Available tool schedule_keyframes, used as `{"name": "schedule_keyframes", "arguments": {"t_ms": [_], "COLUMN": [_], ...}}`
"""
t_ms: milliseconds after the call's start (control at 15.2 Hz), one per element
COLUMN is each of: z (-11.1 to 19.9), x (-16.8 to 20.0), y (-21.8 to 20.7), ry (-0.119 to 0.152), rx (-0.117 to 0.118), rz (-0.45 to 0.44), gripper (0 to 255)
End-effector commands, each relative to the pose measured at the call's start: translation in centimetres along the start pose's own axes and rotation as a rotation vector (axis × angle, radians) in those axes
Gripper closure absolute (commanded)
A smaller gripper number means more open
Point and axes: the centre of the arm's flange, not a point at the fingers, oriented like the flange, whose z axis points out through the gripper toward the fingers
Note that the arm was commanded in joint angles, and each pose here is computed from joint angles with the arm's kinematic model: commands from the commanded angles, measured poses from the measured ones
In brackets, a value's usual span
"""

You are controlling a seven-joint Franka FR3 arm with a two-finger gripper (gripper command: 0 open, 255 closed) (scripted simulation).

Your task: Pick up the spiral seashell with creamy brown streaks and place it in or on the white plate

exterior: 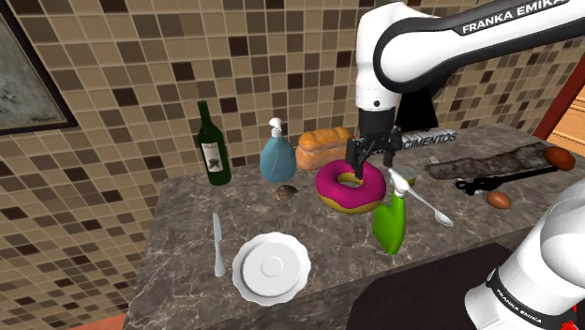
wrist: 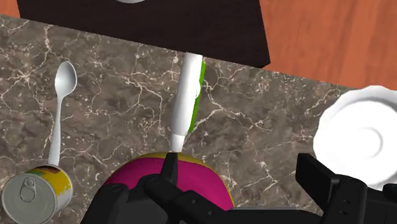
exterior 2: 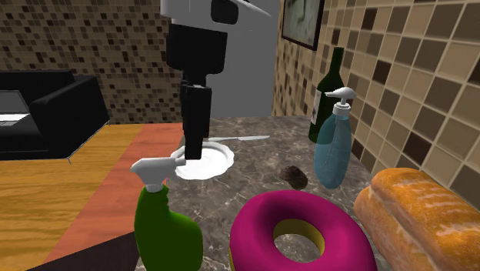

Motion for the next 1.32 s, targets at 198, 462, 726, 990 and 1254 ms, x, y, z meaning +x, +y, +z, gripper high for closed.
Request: {"name": "schedule_keyframes", "arguments": {"t_ms": [198, 462, 726, 990, 1254], "z": [3.1, 5.3, 7.3, 9.3, 11.2], "x": [3.8, 7.4, 11.2, 15.4, 19.8], "y": [-4.1, -7.0, -9.4, -11.4, -13.0], "ry": [0.013, 0.030, 0.046, 0.063, 0.080], "rx": [0.012, 0.022, 0.033, 0.043, 0.053], "rz": [0.146, 0.258, 0.371, 0.483, 0.596], "gripper": [0, 0, 0, 0, 0]}}
